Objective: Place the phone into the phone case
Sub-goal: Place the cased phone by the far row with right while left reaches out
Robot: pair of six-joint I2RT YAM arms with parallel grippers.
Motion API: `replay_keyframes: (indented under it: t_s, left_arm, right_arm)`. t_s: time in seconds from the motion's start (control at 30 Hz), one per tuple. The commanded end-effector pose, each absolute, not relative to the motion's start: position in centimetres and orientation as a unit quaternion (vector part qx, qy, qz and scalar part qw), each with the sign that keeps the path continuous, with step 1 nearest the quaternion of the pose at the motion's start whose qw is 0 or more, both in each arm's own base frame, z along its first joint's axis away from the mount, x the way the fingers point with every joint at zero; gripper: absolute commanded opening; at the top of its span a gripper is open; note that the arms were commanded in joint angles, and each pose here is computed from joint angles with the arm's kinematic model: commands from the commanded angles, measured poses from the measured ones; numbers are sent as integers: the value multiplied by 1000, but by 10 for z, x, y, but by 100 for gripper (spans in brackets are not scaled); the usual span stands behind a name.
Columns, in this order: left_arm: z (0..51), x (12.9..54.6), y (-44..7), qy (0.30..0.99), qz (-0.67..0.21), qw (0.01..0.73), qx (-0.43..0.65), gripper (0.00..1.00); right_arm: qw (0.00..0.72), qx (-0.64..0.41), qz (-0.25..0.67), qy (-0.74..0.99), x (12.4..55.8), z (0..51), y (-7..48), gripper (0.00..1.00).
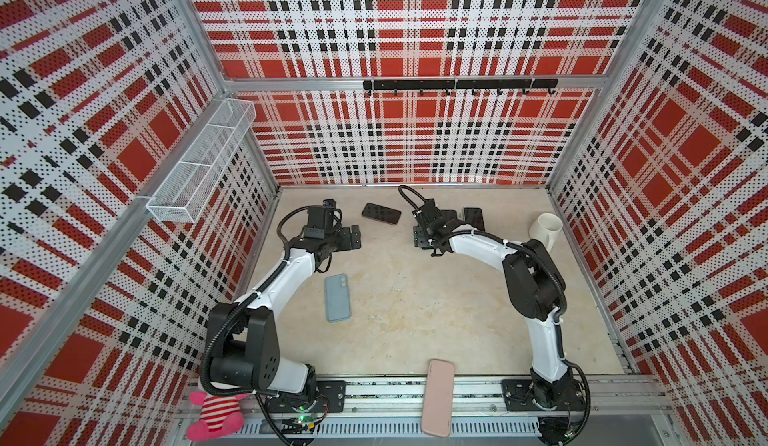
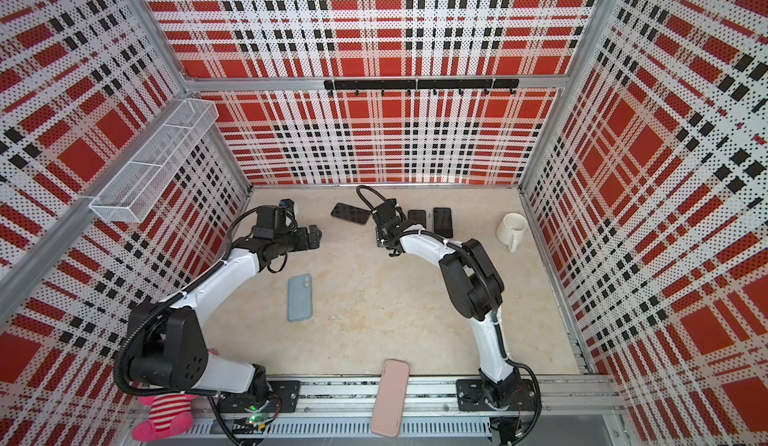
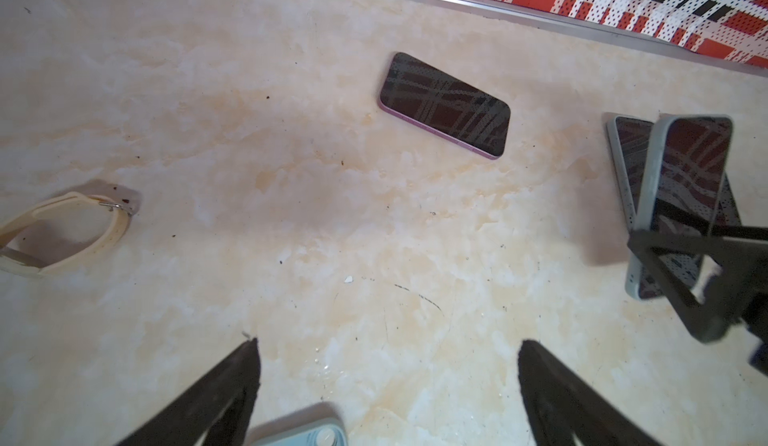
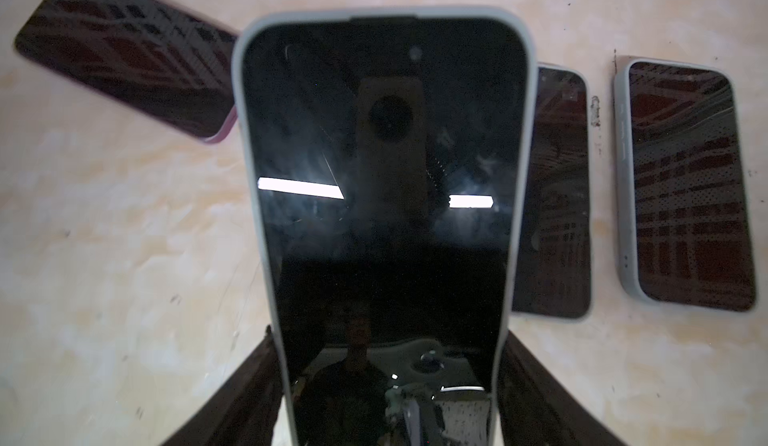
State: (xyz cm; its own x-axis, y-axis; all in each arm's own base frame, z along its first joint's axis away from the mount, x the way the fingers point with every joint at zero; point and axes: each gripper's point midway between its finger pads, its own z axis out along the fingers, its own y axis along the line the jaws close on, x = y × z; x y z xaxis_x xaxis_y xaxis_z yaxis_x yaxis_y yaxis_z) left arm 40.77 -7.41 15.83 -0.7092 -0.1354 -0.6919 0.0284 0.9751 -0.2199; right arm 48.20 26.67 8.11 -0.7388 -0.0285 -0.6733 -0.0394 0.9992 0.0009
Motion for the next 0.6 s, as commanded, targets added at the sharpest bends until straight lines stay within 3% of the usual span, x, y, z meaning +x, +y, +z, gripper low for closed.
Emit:
replay_keyframes:
  t_s: [0.0, 0.33, 0.57]
  left_arm:
    - [164, 407, -72, 913, -113, 391, -34, 98]
    - [162, 407, -73, 913, -116, 389, -34, 98]
    - [161, 407, -72, 914, -116, 388, -34, 98]
  right_arm:
    - [405, 35, 16, 913, 514, 92, 268, 50]
    - [389, 41, 20, 920, 540, 66, 281, 50]
    - [372, 51, 20, 927, 536, 52, 282, 57]
